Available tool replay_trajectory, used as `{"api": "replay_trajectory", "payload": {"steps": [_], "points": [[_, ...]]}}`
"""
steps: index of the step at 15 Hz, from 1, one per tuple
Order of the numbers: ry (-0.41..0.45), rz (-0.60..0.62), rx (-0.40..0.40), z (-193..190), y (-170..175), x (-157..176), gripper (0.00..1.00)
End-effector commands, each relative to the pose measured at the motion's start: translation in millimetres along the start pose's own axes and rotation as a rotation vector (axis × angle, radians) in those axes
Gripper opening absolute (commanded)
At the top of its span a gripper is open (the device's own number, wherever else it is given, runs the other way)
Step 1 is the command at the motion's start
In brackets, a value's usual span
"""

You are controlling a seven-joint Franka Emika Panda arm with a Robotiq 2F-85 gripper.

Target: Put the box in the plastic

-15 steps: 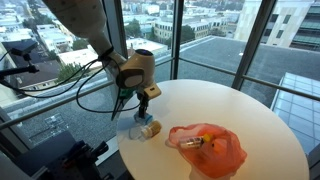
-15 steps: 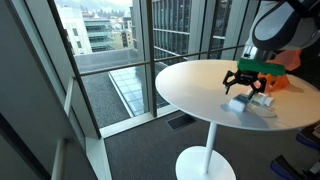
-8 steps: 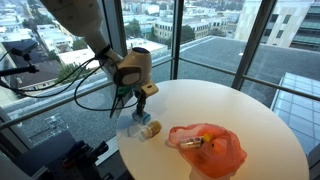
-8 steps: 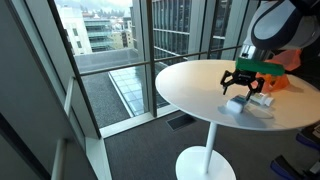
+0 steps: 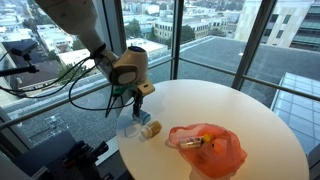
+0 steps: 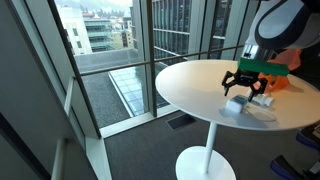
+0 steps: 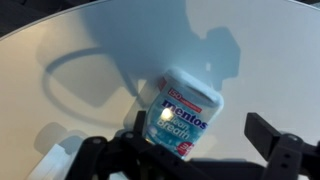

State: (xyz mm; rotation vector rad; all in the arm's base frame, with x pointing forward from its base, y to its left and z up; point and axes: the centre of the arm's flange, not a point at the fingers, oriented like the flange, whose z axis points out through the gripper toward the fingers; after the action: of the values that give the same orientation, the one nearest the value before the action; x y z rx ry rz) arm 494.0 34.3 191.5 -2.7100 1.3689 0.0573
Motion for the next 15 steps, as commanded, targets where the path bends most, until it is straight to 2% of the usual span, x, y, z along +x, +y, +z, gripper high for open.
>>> {"api": "replay_trajectory", "payload": {"steps": [1, 6, 15], "points": [[0.006, 0.063, 0.02, -3.1, 9.7, -2.6, 1.0], [0.041, 0.075, 0.023, 1.8, 12.0, 4.0, 1.0], [0.054, 0.095, 0.007, 14.8, 20.4, 17.8, 1.0]]}}
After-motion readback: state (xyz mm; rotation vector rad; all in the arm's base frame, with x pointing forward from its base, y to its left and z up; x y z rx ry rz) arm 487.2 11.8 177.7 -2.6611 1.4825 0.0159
